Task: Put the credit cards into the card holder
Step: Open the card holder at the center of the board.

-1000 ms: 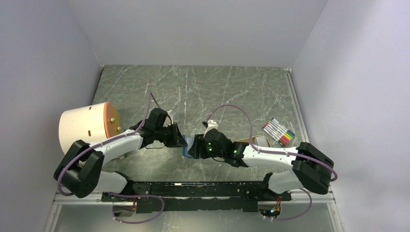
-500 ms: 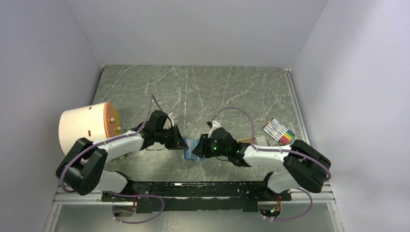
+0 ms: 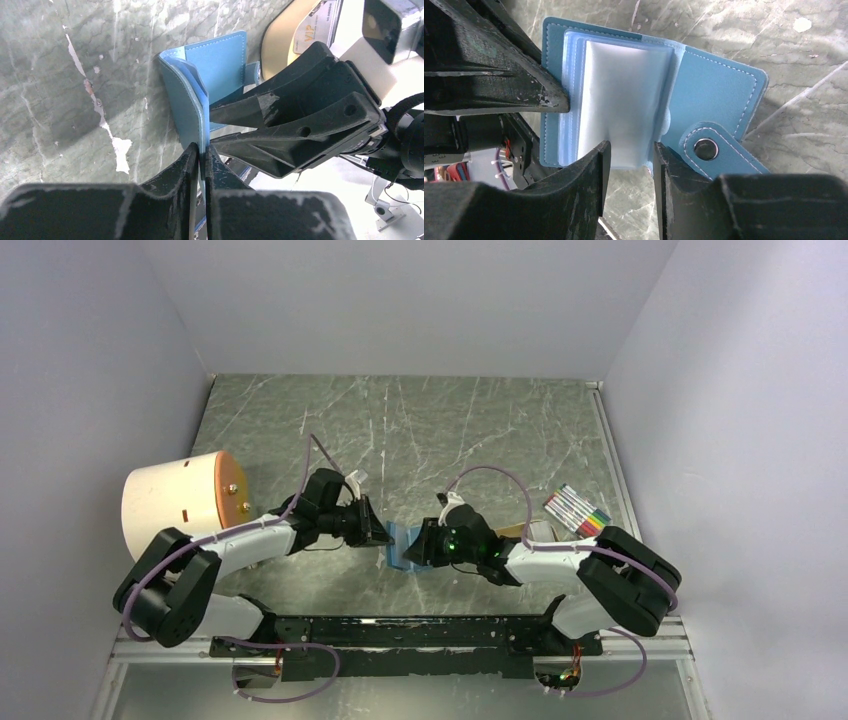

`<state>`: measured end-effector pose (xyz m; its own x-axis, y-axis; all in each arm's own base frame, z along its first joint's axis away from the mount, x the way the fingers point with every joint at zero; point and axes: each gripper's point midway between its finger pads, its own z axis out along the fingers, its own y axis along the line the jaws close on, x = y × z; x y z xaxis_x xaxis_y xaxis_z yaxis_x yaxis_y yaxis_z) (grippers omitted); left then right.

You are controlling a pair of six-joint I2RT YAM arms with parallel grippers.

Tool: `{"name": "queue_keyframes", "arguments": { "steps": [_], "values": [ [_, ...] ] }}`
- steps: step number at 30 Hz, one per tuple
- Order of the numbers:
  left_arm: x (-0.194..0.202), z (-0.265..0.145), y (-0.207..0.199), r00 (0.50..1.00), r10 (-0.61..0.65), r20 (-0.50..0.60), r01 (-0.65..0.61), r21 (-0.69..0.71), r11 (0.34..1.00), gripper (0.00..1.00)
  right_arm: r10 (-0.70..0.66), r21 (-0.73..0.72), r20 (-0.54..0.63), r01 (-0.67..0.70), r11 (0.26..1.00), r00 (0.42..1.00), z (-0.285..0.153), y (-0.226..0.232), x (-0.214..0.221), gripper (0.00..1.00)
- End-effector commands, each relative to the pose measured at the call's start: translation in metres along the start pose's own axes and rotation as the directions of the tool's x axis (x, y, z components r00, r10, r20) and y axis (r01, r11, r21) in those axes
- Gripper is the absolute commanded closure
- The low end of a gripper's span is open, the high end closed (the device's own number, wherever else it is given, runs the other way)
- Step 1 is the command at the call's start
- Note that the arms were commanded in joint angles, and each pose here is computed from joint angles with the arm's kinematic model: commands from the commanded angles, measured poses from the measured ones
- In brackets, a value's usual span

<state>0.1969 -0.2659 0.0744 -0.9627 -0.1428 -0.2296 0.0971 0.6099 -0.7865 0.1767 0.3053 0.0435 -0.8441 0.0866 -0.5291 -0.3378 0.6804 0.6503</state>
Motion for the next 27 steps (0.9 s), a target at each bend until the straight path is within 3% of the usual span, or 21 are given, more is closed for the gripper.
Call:
{"name": "queue_keyframes", "arguments": {
  "steps": [1,11,23,27],
  "values": [
    [0.001,0.002,-0.004,1.000,0.022,-0.003,-0.022,0.029,0.999,0.90,0.008,-0.027,0.020,-0.007,1.000,1.000,-0.003,0.003,-0.004,0.58],
    [-0.007,-0.003,-0.007,1.000,0.015,-0.013,-0.016,-0.047,0.999,0.91,-0.003,-0.103,0.036,0.007,0.995,0.999,-0.006,0.035,-0.020,0.30],
    [-0.010,-0.002,-0.006,0.999,0.023,-0.025,-0.024,-0.067,0.997,0.91,-0.033,0.060,0.023,0.032,0.998,0.999,0.002,0.013,-0.017,0.32],
    [-0.010,-0.003,-0.003,0.999,0.035,-0.024,-0.037,-0.085,0.996,0.91,-0.046,0.103,0.021,0.044,0.994,0.999,0.003,0.005,-0.017,0.37]
  ]
}}
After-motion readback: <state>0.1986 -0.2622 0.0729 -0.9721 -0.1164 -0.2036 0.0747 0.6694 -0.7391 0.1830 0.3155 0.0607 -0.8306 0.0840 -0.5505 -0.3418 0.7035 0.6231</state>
